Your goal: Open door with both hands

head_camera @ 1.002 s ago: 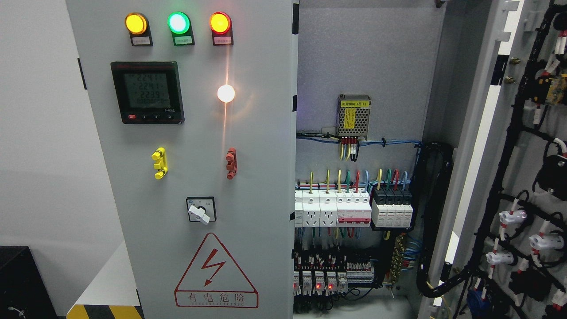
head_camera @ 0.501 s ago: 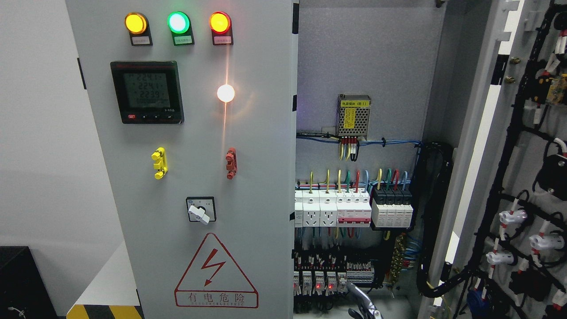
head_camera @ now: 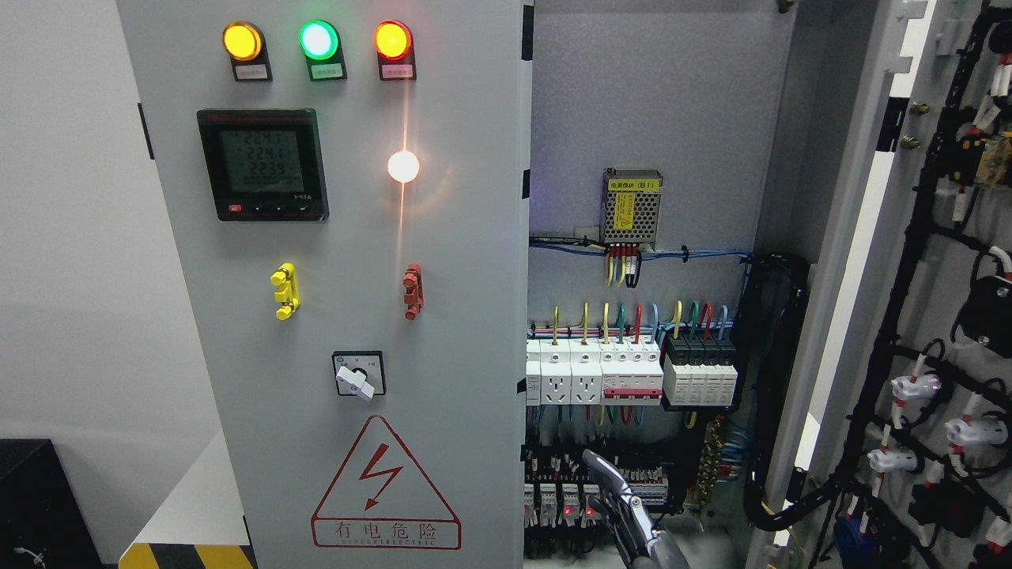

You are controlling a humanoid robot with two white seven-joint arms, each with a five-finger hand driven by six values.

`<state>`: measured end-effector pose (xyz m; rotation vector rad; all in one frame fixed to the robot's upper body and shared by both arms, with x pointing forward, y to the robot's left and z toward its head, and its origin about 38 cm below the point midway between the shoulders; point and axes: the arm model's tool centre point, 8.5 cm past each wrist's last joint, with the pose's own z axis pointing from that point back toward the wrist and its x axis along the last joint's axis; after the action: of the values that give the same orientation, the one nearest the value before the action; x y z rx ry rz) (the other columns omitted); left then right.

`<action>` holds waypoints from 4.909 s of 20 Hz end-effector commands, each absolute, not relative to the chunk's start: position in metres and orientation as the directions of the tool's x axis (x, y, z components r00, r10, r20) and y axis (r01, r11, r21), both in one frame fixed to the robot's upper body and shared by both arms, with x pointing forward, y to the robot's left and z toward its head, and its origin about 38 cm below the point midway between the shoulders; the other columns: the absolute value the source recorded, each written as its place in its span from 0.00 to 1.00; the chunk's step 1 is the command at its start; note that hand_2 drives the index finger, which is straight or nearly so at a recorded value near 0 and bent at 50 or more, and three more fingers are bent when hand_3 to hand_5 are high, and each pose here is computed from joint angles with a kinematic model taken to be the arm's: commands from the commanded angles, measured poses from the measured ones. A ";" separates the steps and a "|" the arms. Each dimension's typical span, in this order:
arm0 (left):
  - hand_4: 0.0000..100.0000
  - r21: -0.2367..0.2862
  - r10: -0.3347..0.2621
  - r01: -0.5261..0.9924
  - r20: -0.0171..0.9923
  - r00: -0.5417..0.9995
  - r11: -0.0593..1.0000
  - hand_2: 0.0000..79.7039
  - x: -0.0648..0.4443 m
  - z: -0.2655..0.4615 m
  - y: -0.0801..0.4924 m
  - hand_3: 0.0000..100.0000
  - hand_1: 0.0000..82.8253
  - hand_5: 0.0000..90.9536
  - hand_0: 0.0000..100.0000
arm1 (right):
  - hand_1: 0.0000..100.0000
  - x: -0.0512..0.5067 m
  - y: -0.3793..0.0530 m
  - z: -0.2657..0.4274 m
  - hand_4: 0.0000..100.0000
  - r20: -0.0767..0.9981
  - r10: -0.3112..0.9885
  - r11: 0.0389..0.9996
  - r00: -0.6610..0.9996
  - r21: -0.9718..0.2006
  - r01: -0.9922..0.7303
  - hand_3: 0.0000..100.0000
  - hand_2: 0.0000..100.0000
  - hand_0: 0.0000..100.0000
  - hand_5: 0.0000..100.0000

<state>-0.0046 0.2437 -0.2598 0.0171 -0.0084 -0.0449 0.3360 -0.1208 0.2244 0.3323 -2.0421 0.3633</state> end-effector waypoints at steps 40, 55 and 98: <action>0.00 -0.050 -0.035 0.036 0.022 0.999 0.998 0.00 0.001 -0.261 0.204 0.00 0.00 0.00 0.00 | 0.00 0.461 -0.096 0.302 0.00 0.945 -0.074 0.929 -0.317 -0.050 -0.366 0.00 0.00 0.00 0.00; 0.00 -0.050 -0.035 0.036 0.022 0.999 0.998 0.00 0.001 -0.261 0.204 0.00 0.00 0.00 0.00 | 0.00 0.478 -0.103 0.310 0.00 0.961 -0.114 0.924 -0.251 0.009 -0.383 0.00 0.00 0.00 0.00; 0.00 -0.050 -0.035 0.036 0.024 0.999 0.998 0.00 0.001 -0.261 0.203 0.00 0.00 0.00 0.00 | 0.00 0.499 -0.111 0.322 0.00 0.971 -0.191 0.761 -0.146 0.053 -0.646 0.00 0.00 0.00 0.00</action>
<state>0.0010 0.2036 -0.2610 -0.0498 -0.0221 -0.0351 0.4969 -0.1152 0.3214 0.6093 -1.7188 0.4762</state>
